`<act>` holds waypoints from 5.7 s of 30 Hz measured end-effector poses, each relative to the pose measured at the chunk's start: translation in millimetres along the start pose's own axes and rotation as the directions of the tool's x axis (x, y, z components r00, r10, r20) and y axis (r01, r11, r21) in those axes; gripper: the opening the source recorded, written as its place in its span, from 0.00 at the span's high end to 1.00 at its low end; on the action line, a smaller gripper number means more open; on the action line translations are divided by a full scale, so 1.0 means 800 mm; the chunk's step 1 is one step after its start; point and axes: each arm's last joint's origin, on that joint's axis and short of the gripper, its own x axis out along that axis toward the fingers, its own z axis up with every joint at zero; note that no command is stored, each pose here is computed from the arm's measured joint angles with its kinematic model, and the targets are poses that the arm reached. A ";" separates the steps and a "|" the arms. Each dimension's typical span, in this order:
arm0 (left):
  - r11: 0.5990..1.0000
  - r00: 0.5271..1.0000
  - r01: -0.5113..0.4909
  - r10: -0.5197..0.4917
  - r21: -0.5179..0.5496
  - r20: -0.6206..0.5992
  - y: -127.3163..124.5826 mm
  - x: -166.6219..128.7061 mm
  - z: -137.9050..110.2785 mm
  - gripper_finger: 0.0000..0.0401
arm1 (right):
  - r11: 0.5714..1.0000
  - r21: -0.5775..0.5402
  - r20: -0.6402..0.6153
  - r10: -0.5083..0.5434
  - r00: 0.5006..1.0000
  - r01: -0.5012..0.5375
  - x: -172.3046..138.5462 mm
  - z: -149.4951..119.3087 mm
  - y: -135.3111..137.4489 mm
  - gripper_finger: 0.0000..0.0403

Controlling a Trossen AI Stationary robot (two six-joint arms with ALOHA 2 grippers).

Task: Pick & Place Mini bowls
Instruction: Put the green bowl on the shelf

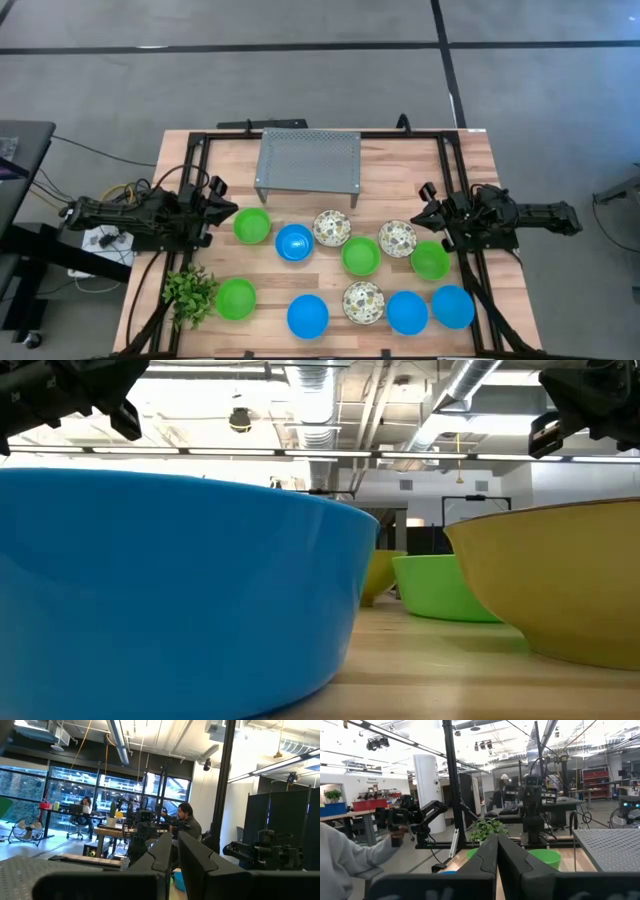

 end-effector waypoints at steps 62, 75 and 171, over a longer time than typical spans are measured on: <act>0.979 0.776 -0.198 0.122 -0.056 -0.619 0.009 0.042 0.013 0.63 | 0.948 -0.055 -0.183 -0.318 0.930 0.313 0.097 0.038 -0.034 0.67; 0.972 0.521 -0.185 -0.031 -0.148 -0.853 -0.015 0.029 -0.036 0.63 | 0.925 -0.070 -0.247 -0.378 0.892 0.373 0.112 0.031 -0.054 0.68; 0.934 0.666 -0.018 0.277 0.357 -0.693 -0.016 0.150 0.033 0.97 | 0.924 -0.068 -0.246 -0.382 0.891 0.377 0.112 0.032 -0.055 0.70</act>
